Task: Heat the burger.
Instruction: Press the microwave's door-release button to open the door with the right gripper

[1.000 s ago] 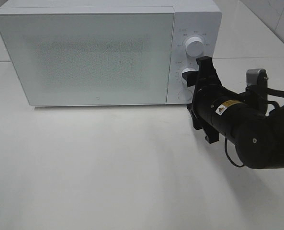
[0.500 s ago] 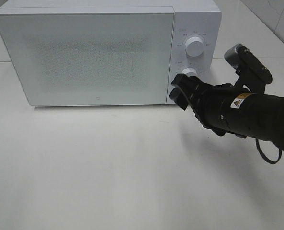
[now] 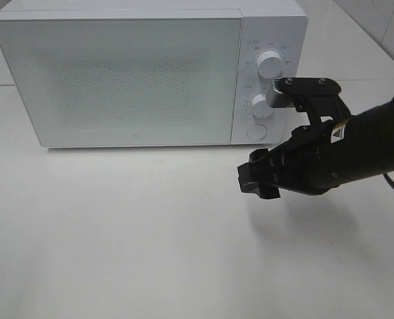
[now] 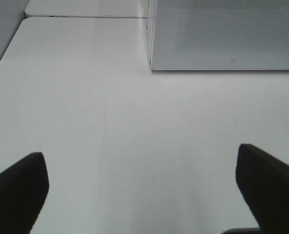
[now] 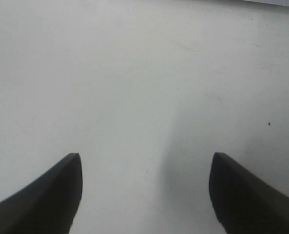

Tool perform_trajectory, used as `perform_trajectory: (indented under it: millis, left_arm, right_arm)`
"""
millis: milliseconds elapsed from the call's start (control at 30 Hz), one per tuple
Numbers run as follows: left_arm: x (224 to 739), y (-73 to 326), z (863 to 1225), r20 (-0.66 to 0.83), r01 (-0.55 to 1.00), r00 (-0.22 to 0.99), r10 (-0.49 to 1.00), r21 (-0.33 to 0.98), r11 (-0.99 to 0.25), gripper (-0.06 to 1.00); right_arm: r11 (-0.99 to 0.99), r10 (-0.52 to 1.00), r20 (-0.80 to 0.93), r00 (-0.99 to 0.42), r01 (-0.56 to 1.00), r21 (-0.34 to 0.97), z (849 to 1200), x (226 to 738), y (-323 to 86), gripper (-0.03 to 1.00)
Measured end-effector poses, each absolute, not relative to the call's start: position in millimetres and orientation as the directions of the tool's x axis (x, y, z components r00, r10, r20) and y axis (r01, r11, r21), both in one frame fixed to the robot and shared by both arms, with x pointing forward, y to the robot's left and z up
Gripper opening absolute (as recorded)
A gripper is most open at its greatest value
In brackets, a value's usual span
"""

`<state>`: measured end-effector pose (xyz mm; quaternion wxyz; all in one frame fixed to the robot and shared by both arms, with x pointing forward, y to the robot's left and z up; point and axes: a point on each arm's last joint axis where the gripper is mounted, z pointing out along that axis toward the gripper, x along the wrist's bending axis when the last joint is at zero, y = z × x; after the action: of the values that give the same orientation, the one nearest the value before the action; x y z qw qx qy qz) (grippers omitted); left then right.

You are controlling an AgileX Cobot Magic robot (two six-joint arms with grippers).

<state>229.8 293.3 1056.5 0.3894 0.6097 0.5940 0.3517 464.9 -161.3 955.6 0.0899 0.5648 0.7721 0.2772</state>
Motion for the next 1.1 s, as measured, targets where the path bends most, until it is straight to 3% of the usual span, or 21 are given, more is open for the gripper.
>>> perform_trajectory:
  millis: [233,400,1100]
  left_arm:
    - [229.8,293.3,1056.5,-0.034,0.450,0.047,0.998,0.893,0.009,0.98]
    - [229.8,293.3,1056.5,-0.034,0.450,0.047,0.998,0.893,0.009,0.98]
    - [229.8,293.3,1056.5,-0.034,0.450,0.047,0.998,0.893,0.009,0.98]
  right_arm:
    - [0.336,0.907,0.064,-0.416,0.808,0.484,989.8,465.5,-167.3,0.71]
    - [0.334,0.903,0.039,-0.427,0.757,0.561,1034.2,446.5,-180.6,0.71]
    - [0.322,0.899,0.022,-0.438,0.693,0.645,1094.6,374.4,-223.5,0.71]
